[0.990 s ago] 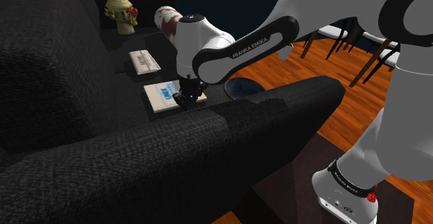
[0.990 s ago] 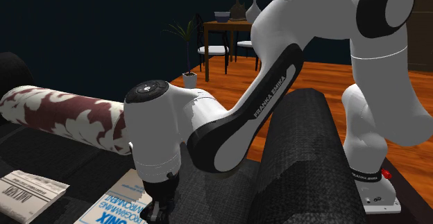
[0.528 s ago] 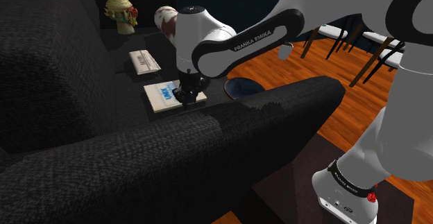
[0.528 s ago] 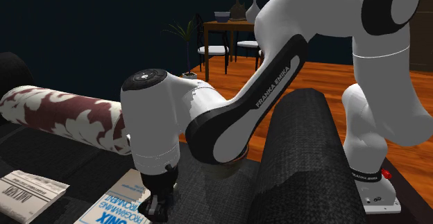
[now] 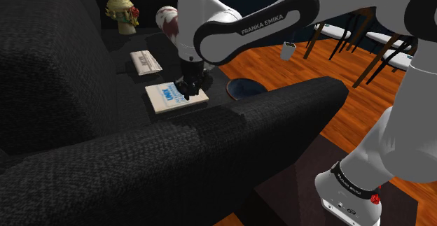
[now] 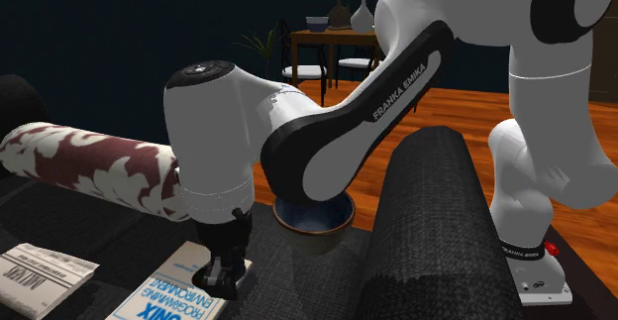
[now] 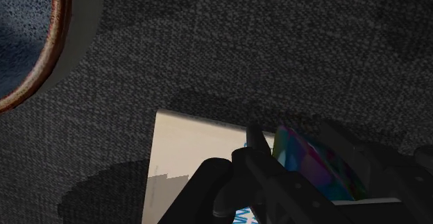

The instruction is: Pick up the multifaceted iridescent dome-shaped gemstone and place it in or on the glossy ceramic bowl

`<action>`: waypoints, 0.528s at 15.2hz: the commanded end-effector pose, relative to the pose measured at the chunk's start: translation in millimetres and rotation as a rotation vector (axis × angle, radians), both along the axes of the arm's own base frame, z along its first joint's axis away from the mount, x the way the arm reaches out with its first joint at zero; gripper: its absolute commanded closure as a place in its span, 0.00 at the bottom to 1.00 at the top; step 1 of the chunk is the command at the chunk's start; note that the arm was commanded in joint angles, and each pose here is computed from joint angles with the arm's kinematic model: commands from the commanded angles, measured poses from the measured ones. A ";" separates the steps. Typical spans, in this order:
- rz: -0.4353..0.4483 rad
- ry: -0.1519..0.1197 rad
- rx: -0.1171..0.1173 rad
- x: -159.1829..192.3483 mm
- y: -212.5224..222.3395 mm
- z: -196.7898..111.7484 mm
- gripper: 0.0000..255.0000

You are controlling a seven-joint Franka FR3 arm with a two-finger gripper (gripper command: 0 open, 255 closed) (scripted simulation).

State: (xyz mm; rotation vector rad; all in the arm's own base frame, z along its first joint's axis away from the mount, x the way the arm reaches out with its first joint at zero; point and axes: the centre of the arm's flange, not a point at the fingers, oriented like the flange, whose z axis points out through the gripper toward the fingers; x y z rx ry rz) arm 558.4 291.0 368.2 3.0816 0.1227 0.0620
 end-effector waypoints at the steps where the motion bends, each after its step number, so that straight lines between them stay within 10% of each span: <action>1: 0.000 0.000 0.000 0.3 -0.7 10.5 1.00; 8: 0.000 0.000 0.000 0.3 -0.7 47.5 1.00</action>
